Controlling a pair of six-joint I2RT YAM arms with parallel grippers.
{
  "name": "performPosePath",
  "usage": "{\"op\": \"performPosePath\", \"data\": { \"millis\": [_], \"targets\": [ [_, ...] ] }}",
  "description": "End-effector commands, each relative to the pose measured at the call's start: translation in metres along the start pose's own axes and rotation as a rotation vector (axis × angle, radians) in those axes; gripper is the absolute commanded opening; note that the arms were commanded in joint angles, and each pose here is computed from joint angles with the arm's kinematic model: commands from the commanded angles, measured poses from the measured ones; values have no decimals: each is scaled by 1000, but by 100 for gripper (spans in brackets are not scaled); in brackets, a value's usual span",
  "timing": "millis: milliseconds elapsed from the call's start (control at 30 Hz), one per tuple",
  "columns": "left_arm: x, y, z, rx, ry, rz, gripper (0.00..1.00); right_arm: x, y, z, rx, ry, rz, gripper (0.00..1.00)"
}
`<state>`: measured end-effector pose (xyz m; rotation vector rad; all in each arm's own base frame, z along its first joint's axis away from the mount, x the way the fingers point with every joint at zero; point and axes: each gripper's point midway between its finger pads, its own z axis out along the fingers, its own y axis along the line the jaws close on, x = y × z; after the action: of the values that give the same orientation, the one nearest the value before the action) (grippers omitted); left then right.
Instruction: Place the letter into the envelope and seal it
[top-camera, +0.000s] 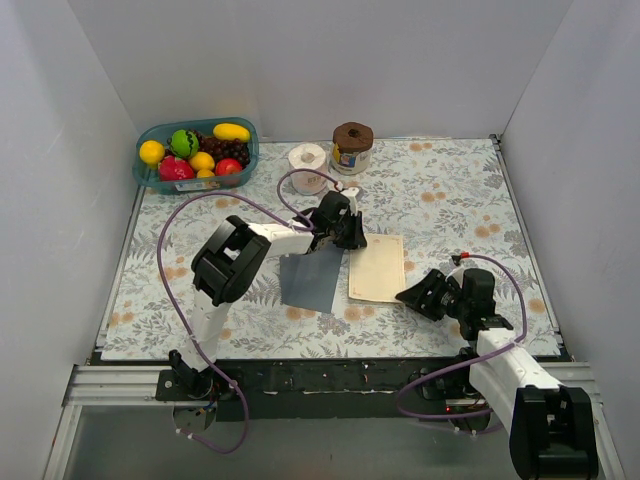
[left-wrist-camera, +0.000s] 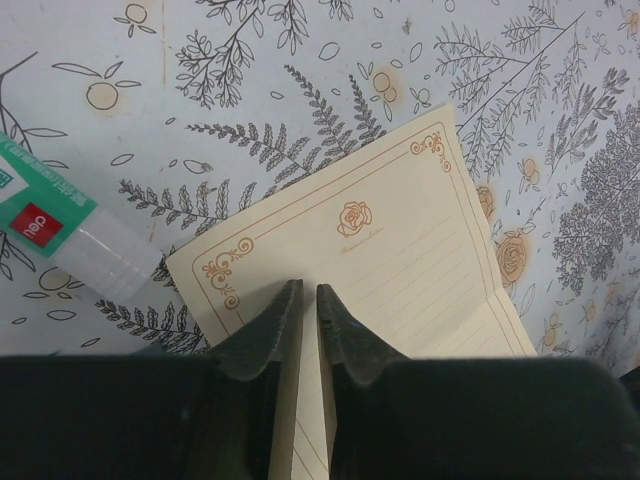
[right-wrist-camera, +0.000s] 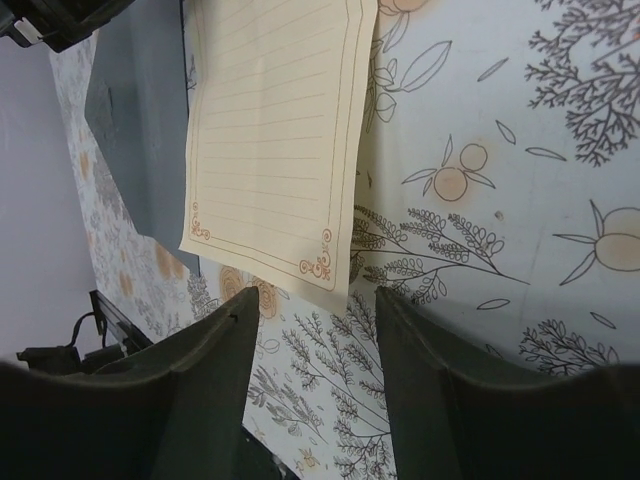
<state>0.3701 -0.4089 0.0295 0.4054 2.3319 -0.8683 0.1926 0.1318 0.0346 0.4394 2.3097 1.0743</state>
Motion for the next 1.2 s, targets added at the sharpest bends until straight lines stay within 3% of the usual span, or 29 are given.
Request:
{"op": "performPosePath", "data": {
  "millis": [0, 800, 967, 1167],
  "targets": [
    [21, 11, -2, -23, 52, -30, 11, 17, -15, 2, 33, 45, 47, 56],
    [61, 7, -21, 34, 121, -136, 8, -4, -18, 8, 39, -75, 32, 45],
    [65, 7, -23, 36, 121, -149, 8, -5, -10, 8, 6, -59, 28, 36],
    [66, 9, -22, 24, 117, -167, 7, 9, 1, 4, -56, 17, 38, 36]
  ]
}}
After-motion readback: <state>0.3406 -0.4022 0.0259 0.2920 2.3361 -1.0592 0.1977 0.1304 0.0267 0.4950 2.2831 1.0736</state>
